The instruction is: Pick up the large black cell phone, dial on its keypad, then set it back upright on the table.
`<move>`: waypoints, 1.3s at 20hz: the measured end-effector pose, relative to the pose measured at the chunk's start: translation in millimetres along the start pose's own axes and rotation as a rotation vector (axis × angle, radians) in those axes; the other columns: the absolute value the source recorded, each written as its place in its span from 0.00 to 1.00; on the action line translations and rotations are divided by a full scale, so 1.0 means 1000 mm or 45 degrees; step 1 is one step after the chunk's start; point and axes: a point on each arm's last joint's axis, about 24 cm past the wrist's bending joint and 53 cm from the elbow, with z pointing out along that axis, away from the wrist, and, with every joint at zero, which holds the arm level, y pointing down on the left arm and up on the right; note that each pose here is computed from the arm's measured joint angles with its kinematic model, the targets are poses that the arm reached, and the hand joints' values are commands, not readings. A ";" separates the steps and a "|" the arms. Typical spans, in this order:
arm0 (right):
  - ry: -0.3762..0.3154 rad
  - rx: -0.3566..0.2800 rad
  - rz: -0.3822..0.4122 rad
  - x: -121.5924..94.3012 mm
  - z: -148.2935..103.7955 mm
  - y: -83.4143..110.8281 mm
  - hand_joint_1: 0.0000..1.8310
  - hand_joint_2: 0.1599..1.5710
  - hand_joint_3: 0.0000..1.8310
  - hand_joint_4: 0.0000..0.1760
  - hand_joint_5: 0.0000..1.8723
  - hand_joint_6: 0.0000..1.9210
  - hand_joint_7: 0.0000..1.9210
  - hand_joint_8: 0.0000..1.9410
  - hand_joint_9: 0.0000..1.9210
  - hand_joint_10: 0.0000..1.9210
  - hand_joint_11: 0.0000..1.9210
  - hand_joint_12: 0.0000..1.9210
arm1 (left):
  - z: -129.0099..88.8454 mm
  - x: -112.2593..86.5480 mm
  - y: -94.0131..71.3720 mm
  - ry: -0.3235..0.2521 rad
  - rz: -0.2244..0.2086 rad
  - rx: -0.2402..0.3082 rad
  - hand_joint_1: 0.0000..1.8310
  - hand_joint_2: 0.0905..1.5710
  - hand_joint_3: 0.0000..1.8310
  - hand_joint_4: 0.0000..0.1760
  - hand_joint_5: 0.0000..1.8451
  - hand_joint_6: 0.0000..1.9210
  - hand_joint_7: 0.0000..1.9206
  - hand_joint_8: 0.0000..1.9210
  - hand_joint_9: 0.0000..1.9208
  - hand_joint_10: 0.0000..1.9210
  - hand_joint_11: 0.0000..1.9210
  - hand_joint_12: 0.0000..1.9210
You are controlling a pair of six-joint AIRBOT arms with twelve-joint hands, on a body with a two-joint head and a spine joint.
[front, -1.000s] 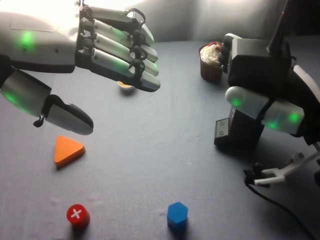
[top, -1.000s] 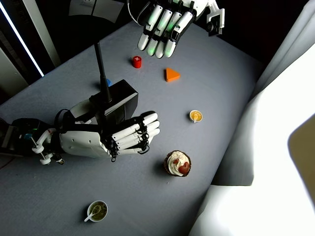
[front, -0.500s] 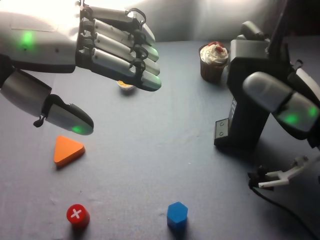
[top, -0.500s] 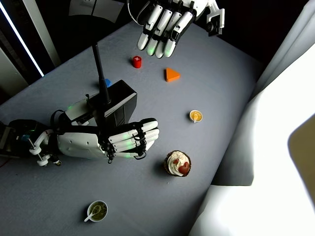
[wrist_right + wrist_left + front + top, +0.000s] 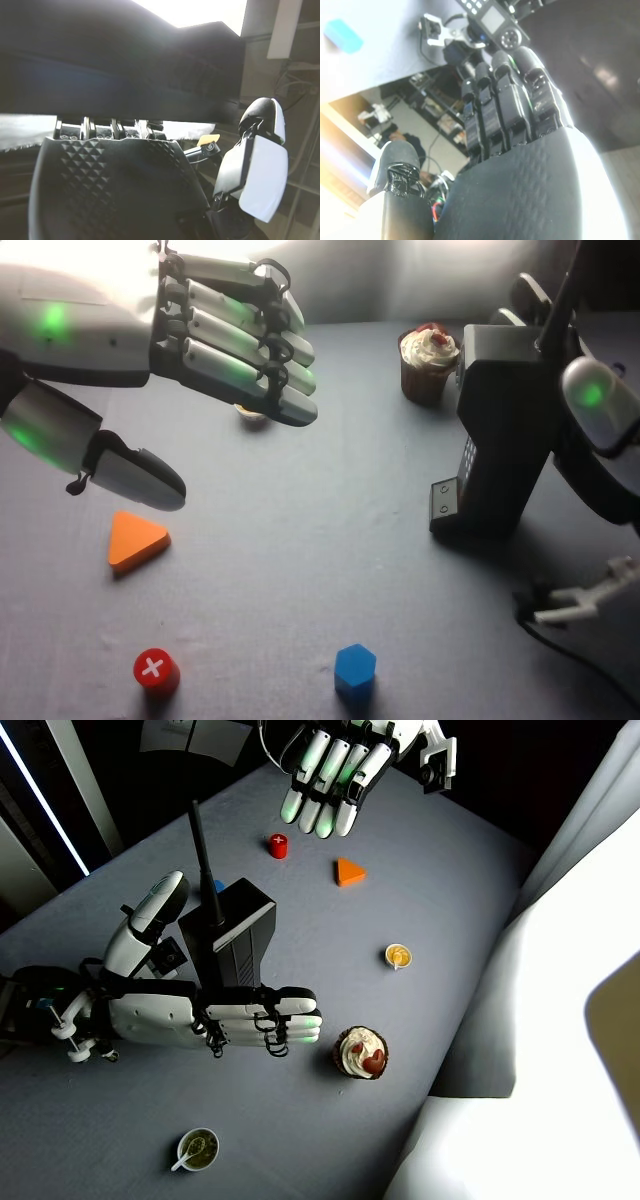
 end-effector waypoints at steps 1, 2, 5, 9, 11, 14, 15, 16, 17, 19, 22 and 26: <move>-0.004 0.019 -0.003 -0.001 -0.007 0.001 0.14 0.46 0.01 0.86 0.00 0.00 0.00 0.00 0.00 0.00 0.00 0.00 | 0.000 0.001 0.000 0.004 0.001 0.001 0.09 0.75 0.00 0.09 0.22 0.00 0.21 0.00 0.18 0.00 0.00 0.42; -0.006 0.035 -0.009 -0.002 -0.013 0.004 0.15 0.47 0.01 0.84 0.00 0.00 0.00 0.00 0.00 0.00 0.00 0.00 | 0.000 0.001 0.000 0.006 0.002 0.001 0.07 0.76 0.00 0.09 0.21 0.00 0.21 0.00 0.17 0.00 0.00 0.39; -0.018 0.060 -0.034 -0.007 -0.030 0.018 0.13 0.48 0.01 0.81 0.00 0.00 0.00 0.00 0.00 0.00 0.00 0.00 | 0.000 0.001 -0.001 0.005 0.002 0.003 0.07 0.76 0.00 0.16 0.23 0.01 0.23 0.00 0.18 0.00 0.00 0.38; -0.034 0.097 -0.088 -0.007 -0.060 0.042 0.15 0.48 0.01 0.90 0.00 0.00 0.00 0.00 0.00 0.00 0.00 0.00 | -0.001 0.001 -0.001 0.005 0.004 0.005 0.10 0.75 0.00 0.11 0.24 0.00 0.23 0.00 0.17 0.00 0.00 0.38; -0.049 0.131 -0.124 -0.002 -0.074 0.052 0.13 0.50 0.01 0.82 0.00 0.00 0.00 0.00 0.00 0.00 0.00 0.00 | 0.000 0.000 -0.002 0.004 0.009 0.013 0.08 0.76 0.00 0.08 0.21 0.00 0.21 0.00 0.16 0.00 0.00 0.34; -0.070 0.192 -0.143 0.010 -0.094 0.065 0.12 0.51 0.01 0.86 0.00 0.00 0.00 0.00 0.00 0.00 0.00 0.00 | 0.000 -0.001 -0.003 0.001 0.002 0.023 0.07 0.76 0.00 0.07 0.20 0.00 0.20 0.00 0.16 0.00 0.00 0.35; -0.095 0.200 -0.156 0.014 -0.102 0.072 0.13 0.49 0.00 0.85 0.00 0.00 0.00 0.00 0.00 0.00 0.00 0.00 | -0.001 0.000 -0.005 0.007 0.000 0.030 0.04 0.77 0.00 0.09 0.17 0.00 0.19 0.00 0.14 0.00 0.00 0.30; -0.119 0.207 -0.159 0.013 -0.108 0.074 0.13 0.49 0.00 0.85 0.00 0.00 0.00 0.00 0.00 0.00 0.00 0.00 | -0.001 0.001 -0.005 0.012 -0.003 0.036 0.04 0.77 0.00 0.09 0.17 0.00 0.19 0.00 0.14 0.00 0.00 0.30; -0.172 0.223 -0.169 0.012 -0.119 0.080 0.14 0.49 0.00 0.85 0.00 0.00 0.00 0.00 0.00 0.00 0.00 0.00 | -0.002 0.001 -0.008 0.014 -0.009 0.052 0.02 0.78 0.00 0.10 0.17 0.00 0.18 0.00 0.14 0.00 0.00 0.26; -0.245 0.255 -0.210 0.001 -0.135 0.088 0.13 0.50 0.00 0.86 0.00 0.00 0.00 0.00 0.00 0.00 0.00 0.00 | -0.004 0.002 -0.009 0.019 -0.011 0.063 0.03 0.78 0.00 0.08 0.19 0.01 0.18 0.00 0.15 0.00 0.00 0.29; -0.386 0.348 -0.328 -0.014 -0.163 0.111 0.13 0.53 0.01 0.76 0.00 0.00 0.00 0.00 0.00 0.00 0.00 0.00 | -0.008 0.001 -0.002 0.018 -0.032 0.044 0.01 0.79 0.00 0.15 0.17 0.00 0.18 0.00 0.14 0.00 0.00 0.25; -0.621 0.403 -0.275 -0.026 -0.197 0.127 0.11 0.54 0.01 0.75 0.00 0.00 0.00 0.00 0.00 0.00 0.00 0.00 | -0.008 0.000 -0.004 0.015 -0.045 0.054 0.00 0.79 0.00 0.10 0.15 0.00 0.17 0.00 0.13 0.00 0.00 0.25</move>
